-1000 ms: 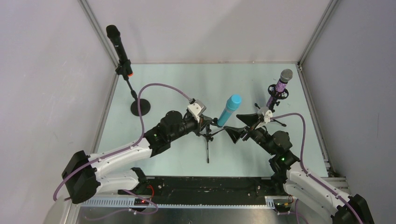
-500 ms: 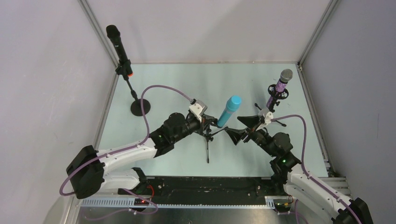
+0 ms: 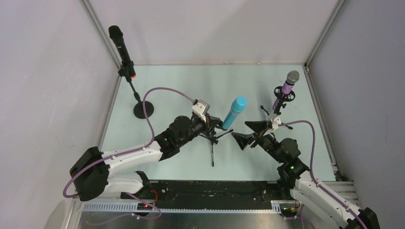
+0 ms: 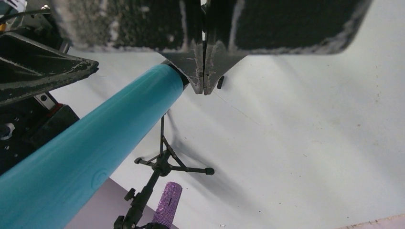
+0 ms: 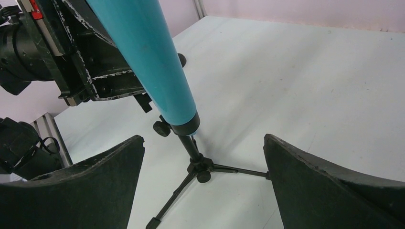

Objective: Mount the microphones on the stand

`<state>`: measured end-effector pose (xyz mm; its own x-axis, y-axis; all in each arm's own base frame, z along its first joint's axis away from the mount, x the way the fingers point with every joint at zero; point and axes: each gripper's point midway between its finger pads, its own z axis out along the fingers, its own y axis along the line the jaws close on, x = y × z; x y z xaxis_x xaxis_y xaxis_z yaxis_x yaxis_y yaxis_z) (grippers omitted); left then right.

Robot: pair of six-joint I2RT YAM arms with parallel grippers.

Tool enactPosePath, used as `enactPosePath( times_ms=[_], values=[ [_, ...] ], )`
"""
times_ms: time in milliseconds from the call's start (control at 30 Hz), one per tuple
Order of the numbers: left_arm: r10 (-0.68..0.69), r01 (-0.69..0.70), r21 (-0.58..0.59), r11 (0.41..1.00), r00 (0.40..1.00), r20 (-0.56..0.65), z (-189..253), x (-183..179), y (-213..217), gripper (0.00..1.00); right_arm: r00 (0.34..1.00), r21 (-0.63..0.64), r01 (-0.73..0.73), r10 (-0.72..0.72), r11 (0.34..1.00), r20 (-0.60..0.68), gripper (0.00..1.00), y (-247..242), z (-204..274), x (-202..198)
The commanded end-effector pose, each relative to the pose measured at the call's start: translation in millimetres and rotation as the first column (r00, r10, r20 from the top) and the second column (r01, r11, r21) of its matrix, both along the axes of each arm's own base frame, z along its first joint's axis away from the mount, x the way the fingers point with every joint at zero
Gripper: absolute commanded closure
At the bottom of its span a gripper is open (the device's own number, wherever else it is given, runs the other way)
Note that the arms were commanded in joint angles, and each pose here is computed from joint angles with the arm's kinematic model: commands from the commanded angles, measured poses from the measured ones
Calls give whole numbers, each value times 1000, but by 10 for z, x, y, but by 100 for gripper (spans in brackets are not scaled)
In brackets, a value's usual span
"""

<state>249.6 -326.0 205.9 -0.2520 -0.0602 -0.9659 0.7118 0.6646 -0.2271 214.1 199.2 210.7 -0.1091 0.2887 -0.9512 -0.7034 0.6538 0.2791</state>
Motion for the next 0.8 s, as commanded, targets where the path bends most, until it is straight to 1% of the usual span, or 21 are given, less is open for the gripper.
enactPosePath(
  times_ms=[0, 100, 167, 200, 233, 267, 300, 333, 367, 400, 433, 500, 633, 733, 767],
  values=[
    [169, -129, 235, 963, 972, -160, -839, 6, 388, 100, 1000, 20, 8, -8, 1000, 5, 1, -11, 42, -1],
    [171, -143, 197, 970, 977, -130, -648, 24, 396, 100, 1000, 17, 7, -7, 1000, 2, 1, -11, 32, -5],
    [171, -155, 154, 976, 980, -99, -434, 42, 395, 93, 1000, 17, 8, -8, 1000, 0, 0, -13, 29, -4],
    [170, -160, 120, 980, 982, -77, -269, 58, 389, 84, 1000, 17, 6, -6, 1000, 0, 1, -11, 28, -7],
    [169, -162, 104, 981, 983, -68, -191, 63, 387, 80, 1000, 17, 5, -5, 1000, -2, 0, -9, 24, -7],
    [168, -164, 69, 984, 985, -49, -25, 73, 385, 67, 1000, 17, 5, -5, 1000, -1, 0, -9, 25, -7],
    [167, -165, 52, 985, 985, -41, 52, 80, 387, 60, 1000, 17, 4, -4, 1000, -2, 1, -7, 29, -7],
    [172, -171, 20, 985, 985, -28, 198, 102, 400, 47, 1000, 17, 2, -2, 1000, -1, 1, -4, 27, -10],
    [166, -166, -13, 986, 986, -20, 330, 97, 398, 42, 1000, 18, 2, -2, 1000, 0, 1, -4, 34, -10],
    [174, -175, -31, 984, 985, -18, 392, 126, 427, 32, 1000, 17, 1, -1, 1000, 0, 1, -5, 32, -12],
    [165, -166, -64, 984, 986, -18, 502, 117, 426, 29, 1000, 16, 1, -2, 1000, 0, 1, -7, 31, -11],
    [170, -172, -106, 979, 985, -22, 632, 166, 493, 18, 1000, 13, 1, -1, 1000, 2, 1, -8, 35, -14],
    [167, -174, -188, 967, 985, -54, 797, 232, 638, 10, 1000, 9, 3, -3, 1000, 5, 1, -16, 37, -18],
    [157, -170, -225, 959, 985, -77, 826, 256, 747, 8, 1000, 3, 5, -5, 1000, 6, 1, -23, 32, -17],
    [172, -187, -231, 955, 982, -82, 809, 287, 834, 7, 1000, 1, 7, -7, 1000, 3, 1, -27, 21, -15]
  ],
)
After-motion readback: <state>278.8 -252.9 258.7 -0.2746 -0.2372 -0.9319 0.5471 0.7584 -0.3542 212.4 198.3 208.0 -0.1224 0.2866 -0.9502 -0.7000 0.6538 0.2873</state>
